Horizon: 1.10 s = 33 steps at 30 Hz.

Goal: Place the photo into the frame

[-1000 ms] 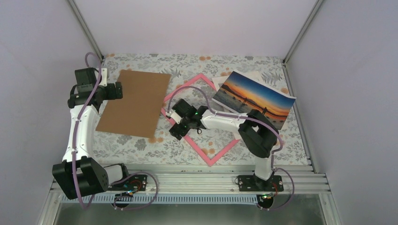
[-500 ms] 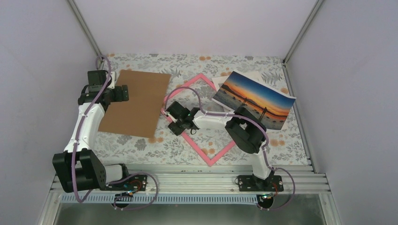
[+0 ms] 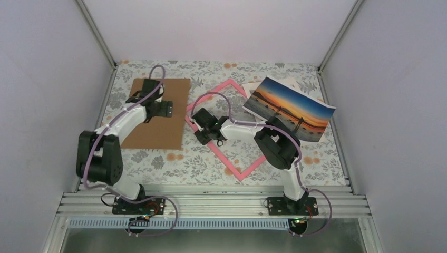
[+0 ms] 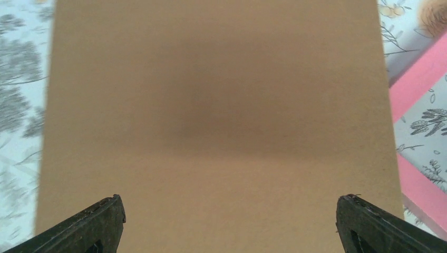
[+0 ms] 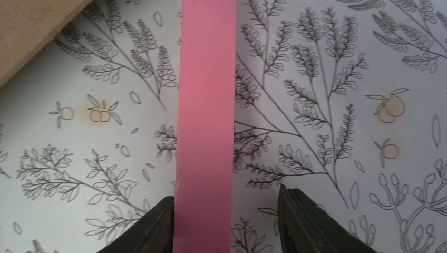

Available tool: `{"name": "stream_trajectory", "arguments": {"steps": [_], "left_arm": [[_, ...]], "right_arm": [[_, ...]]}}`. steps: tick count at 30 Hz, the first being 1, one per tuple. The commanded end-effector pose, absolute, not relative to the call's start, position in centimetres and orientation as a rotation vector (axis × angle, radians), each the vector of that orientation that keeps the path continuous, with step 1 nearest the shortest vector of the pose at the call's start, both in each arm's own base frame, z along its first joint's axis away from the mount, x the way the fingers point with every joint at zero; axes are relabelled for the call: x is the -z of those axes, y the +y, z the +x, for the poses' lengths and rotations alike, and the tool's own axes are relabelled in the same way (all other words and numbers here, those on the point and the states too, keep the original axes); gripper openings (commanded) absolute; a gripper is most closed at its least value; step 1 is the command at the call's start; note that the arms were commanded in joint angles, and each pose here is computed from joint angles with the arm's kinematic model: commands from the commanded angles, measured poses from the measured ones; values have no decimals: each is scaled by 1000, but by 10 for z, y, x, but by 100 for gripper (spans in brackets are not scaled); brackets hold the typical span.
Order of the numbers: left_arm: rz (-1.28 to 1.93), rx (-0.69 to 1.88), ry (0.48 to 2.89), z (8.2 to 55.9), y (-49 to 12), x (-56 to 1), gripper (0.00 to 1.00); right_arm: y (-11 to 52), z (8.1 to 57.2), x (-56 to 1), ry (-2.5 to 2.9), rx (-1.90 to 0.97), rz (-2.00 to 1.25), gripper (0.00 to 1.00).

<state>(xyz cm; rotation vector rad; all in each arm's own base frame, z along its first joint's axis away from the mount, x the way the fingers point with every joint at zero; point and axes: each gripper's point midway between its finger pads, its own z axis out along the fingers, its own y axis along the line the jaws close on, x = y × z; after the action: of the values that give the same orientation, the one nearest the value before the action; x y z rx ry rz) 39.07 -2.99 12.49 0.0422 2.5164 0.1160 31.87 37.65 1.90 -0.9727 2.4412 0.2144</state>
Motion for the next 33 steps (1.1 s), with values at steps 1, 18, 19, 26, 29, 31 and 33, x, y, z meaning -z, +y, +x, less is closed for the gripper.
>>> {"name": "stream_trajectory", "arguments": {"steps": [1, 18, 19, 26, 29, 31, 33], "left_arm": [[67, -128, 2498, 417, -57, -120, 100], [221, -118, 2594, 404, -120, -53, 100], [214, -123, 2600, 405, -121, -49, 100], [174, -229, 2622, 409, -111, -28, 100], [149, -287, 2636, 405, -96, -23, 100], [133, -305, 2641, 402, -86, -23, 100], [131, -314, 2647, 399, -79, -23, 100]], "right_arm": [[360, 325, 1, 2501, -162, -940, 43], [347, 341, 5, 2556, -179, -857, 14], [347, 342, 4, 2556, -180, -850, 12], [347, 343, -2, 2555, -193, -834, 4], [346, 344, -7, 2549, -201, -823, 4], [346, 344, -11, 2544, -210, -820, 3], [348, 344, -15, 2542, -237, -817, 3]]}}
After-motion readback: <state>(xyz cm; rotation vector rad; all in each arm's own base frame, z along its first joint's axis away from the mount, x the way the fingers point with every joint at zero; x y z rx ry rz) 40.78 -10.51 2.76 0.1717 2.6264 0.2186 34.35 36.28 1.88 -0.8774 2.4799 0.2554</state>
